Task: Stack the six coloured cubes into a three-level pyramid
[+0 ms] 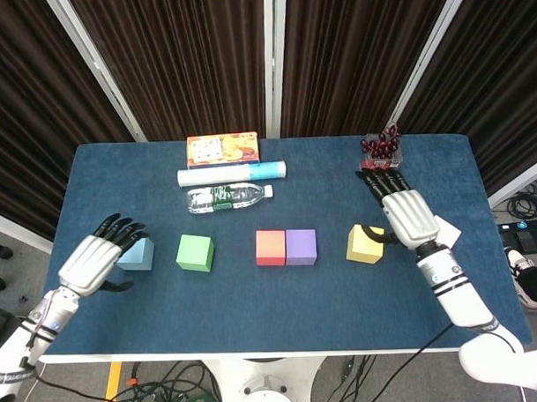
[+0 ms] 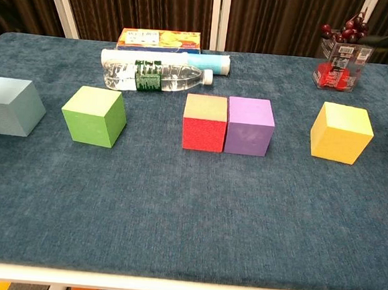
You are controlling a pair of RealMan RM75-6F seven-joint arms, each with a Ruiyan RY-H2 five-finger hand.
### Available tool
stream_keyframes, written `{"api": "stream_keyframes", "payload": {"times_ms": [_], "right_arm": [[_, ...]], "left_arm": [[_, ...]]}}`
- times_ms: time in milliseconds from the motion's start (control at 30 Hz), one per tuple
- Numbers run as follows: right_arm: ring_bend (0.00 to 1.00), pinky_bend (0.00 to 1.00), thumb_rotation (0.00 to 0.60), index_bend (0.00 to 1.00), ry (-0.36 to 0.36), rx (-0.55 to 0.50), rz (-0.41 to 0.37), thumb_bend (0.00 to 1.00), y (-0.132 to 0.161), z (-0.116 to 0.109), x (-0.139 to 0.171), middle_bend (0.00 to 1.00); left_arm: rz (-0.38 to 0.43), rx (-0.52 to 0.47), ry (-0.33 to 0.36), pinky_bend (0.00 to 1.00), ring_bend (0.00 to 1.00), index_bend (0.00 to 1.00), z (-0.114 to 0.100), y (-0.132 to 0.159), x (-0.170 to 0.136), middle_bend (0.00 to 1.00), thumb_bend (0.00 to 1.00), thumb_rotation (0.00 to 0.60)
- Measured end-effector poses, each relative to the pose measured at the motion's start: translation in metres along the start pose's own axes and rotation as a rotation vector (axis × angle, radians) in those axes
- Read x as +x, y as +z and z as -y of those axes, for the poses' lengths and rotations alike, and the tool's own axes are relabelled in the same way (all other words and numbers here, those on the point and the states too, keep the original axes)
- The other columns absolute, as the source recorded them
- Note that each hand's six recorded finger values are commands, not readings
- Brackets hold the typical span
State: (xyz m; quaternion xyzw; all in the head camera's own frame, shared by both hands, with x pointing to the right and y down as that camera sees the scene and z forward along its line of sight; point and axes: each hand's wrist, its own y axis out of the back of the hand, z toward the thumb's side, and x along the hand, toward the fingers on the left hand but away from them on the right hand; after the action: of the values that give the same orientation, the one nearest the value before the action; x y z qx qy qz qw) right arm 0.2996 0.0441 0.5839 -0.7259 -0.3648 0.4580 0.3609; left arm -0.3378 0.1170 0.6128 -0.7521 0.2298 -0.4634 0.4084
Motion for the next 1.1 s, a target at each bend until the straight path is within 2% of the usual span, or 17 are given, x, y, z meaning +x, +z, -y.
{"api": "stream_keyframes", "payload": {"times_ms": [133, 367, 667, 800, 967, 1100], "right_arm": [[0.0, 0.0, 0.6, 0.0, -0.018, -0.011, 0.044, 0.21, -0.017, -0.011, 0.01, 0.07], [0.0, 0.0, 0.6, 0.0, -0.01, -0.023, 0.061, 0.21, -0.027, -0.007, 0.016, 0.07], [0.0, 0.0, 0.6, 0.0, -0.005, -0.029, 0.058, 0.21, -0.028, -0.002, 0.016, 0.07], [0.0, 0.0, 0.6, 0.0, -0.008, -0.032, 0.062, 0.21, -0.03, 0.0, 0.016, 0.08], [0.0, 0.0, 0.6, 0.0, -0.009, -0.04, 0.064, 0.21, -0.032, 0.003, 0.016, 0.08], [0.0, 0.0, 0.6, 0.0, -0.008, -0.047, 0.067, 0.21, -0.033, 0.004, 0.017, 0.09]], "left_arm": [[0.04, 0.026, -0.063, 0.0, 0.05, 0.19, 0.012, 0.012, 0.032, 0.13, 0.0, 0.6], [0.065, 0.068, -0.126, 0.0, 0.05, 0.19, 0.028, 0.019, 0.076, 0.13, 0.01, 0.6], [0.072, 0.057, -0.181, 0.0, 0.05, 0.19, 0.046, 0.028, 0.103, 0.14, 0.02, 0.6], [0.07, 0.035, -0.192, 0.0, 0.05, 0.19, 0.054, 0.032, 0.109, 0.18, 0.04, 0.6], [0.062, 0.009, -0.186, 0.0, 0.14, 0.2, 0.063, 0.036, 0.117, 0.31, 0.08, 0.6], [0.055, -0.001, -0.172, 0.01, 0.2, 0.26, 0.065, 0.037, 0.122, 0.38, 0.11, 0.6]]}}
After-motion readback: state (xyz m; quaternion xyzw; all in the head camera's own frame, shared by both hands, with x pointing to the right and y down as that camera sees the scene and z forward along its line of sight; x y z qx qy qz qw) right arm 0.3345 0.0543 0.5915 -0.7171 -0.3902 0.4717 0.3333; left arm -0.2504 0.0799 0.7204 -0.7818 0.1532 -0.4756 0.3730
